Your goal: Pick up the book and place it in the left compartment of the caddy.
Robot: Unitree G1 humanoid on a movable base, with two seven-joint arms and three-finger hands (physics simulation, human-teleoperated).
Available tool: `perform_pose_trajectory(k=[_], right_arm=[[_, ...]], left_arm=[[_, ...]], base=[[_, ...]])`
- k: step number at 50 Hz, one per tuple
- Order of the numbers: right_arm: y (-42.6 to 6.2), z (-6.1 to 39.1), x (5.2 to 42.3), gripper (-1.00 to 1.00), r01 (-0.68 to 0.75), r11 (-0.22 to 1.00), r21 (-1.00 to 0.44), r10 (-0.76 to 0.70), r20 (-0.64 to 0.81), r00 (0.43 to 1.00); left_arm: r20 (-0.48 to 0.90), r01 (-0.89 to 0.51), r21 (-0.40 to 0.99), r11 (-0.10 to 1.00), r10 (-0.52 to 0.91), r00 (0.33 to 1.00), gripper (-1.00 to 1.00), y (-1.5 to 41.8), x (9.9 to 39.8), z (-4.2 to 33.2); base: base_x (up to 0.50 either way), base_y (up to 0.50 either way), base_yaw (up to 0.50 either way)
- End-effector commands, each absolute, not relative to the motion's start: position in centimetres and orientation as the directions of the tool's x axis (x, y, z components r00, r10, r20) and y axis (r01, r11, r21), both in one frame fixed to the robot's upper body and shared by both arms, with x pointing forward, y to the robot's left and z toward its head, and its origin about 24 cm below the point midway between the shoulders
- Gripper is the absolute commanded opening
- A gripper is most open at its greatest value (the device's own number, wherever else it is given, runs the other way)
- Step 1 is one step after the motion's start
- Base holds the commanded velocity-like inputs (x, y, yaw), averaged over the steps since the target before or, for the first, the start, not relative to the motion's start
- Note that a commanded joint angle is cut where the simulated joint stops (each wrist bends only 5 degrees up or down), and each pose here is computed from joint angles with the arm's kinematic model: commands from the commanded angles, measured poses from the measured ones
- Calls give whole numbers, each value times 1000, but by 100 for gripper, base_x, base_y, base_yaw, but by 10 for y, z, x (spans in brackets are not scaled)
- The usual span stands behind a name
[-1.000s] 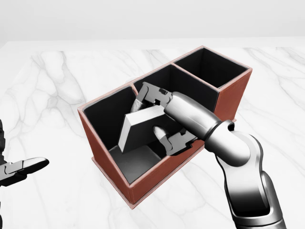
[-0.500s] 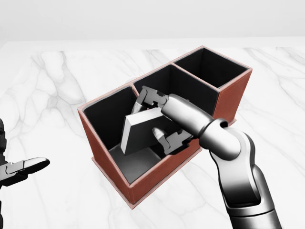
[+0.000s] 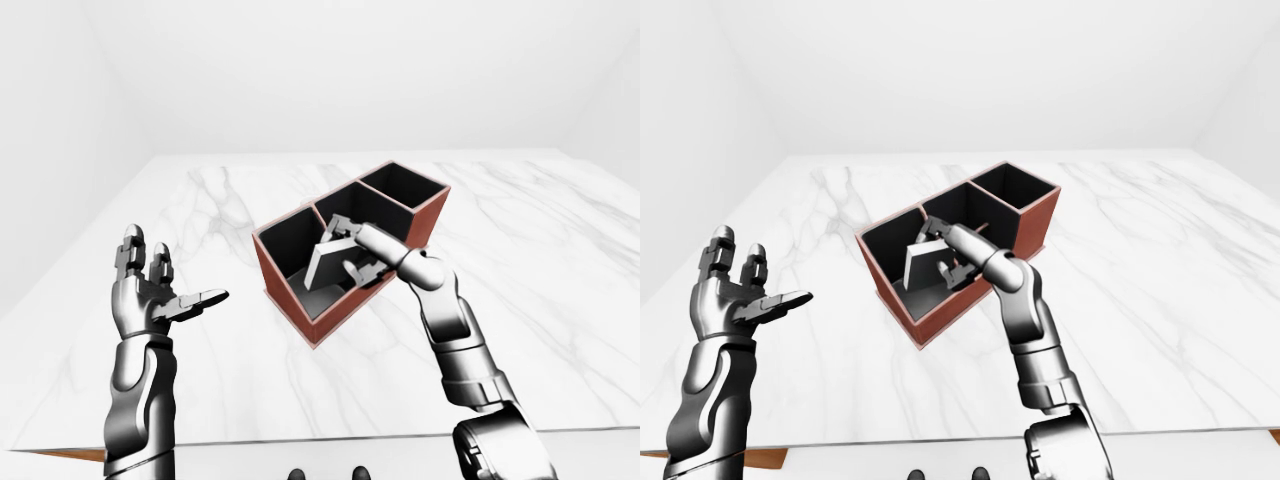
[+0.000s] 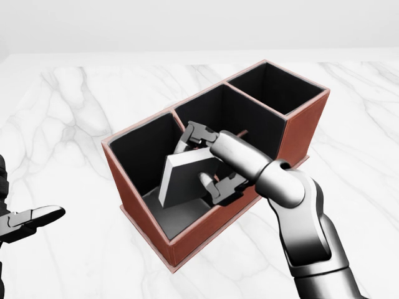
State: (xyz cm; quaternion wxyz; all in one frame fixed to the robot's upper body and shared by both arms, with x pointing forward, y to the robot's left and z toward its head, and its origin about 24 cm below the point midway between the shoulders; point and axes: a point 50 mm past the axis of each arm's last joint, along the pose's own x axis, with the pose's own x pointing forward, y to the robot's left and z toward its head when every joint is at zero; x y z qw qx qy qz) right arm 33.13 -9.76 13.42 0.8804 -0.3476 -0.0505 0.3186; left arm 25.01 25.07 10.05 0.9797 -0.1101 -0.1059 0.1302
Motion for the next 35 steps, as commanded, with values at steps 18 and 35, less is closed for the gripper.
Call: perform_pose_trajectory(k=[18, 35], right_arm=[[-80, 135, 336, -100, -555, 548, -626, 629, -130, 767], [-76, 129, 341, -100, -562, 520, -643, 610, -181, 771]], left_arm=[[188, -228, -244, 943, 277, 942, 100, 250, 249, 103], [184, -228, -244, 943, 276, 943, 100, 250, 250, 102]], base=[[0, 0, 0], [0, 0, 0]])
